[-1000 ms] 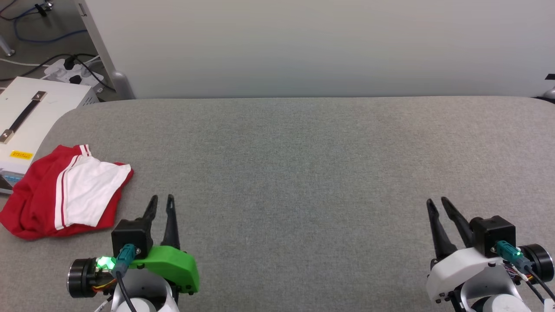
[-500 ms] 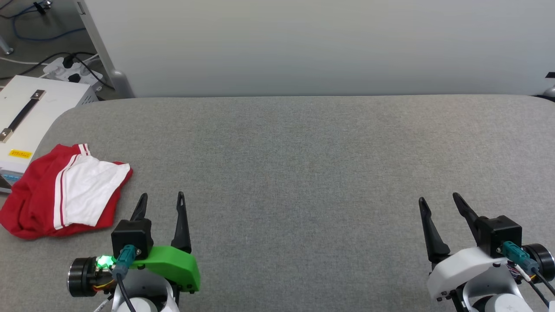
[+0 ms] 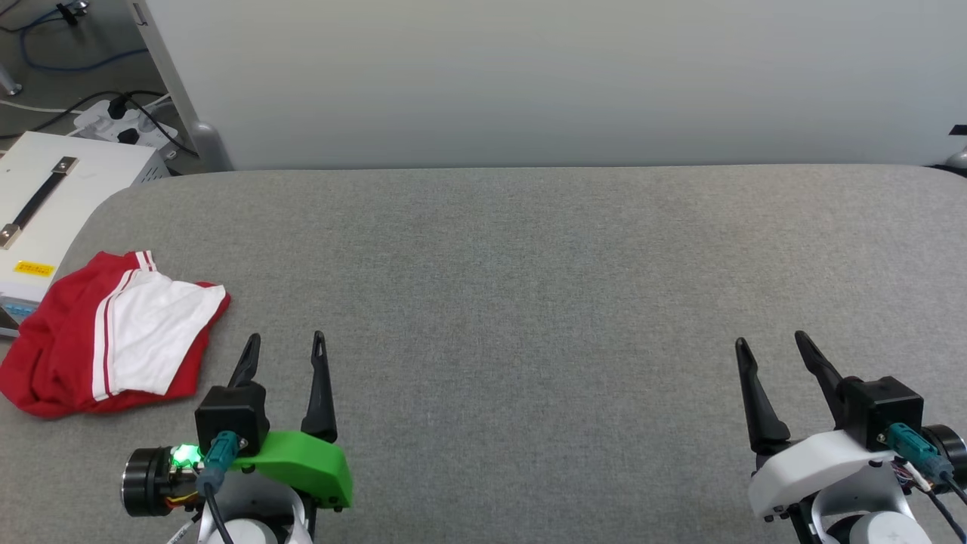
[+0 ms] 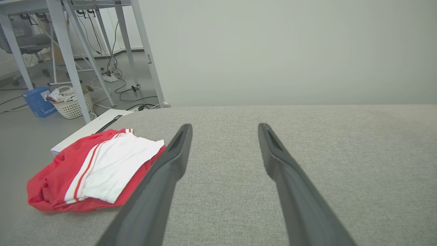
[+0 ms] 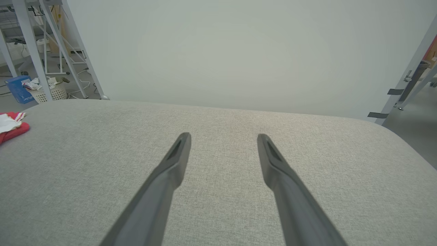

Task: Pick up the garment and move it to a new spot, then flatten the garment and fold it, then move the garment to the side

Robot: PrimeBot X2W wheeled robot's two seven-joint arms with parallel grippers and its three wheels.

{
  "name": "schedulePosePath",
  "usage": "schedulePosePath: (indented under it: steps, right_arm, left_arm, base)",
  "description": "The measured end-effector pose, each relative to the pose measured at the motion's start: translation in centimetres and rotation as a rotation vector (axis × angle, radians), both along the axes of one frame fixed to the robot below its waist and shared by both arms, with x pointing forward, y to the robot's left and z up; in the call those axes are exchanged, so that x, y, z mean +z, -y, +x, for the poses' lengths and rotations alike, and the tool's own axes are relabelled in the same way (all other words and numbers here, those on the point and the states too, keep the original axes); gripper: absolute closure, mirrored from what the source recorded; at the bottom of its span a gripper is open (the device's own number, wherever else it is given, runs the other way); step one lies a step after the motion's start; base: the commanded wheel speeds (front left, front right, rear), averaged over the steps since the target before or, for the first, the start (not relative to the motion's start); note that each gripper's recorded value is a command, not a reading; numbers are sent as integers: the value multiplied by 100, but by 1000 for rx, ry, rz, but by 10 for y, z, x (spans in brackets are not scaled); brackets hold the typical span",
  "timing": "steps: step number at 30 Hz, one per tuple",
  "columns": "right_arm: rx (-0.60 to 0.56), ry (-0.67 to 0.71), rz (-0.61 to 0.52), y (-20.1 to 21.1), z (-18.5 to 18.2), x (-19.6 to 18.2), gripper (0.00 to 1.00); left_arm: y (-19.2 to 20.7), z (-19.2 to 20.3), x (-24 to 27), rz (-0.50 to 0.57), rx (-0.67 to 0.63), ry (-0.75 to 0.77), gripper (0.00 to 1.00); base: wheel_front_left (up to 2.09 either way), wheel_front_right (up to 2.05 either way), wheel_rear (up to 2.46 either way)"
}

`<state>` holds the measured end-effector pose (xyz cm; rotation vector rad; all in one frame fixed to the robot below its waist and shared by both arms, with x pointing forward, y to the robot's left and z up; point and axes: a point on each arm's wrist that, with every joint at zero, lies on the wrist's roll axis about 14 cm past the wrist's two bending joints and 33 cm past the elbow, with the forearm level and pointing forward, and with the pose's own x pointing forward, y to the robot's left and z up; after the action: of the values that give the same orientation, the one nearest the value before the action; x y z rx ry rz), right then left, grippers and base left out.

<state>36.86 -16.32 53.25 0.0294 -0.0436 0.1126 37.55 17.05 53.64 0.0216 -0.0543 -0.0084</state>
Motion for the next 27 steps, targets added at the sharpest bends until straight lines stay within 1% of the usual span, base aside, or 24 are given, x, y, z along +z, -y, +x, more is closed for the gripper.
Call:
schedulePosePath:
  steps: [27]
  right_arm:
    - [-12, 60, 68, 4, 0, 10, 0]
  left_arm:
    - [2, -2, 1, -24, -2, 35, 0]
  base:
    - [0, 0, 0]
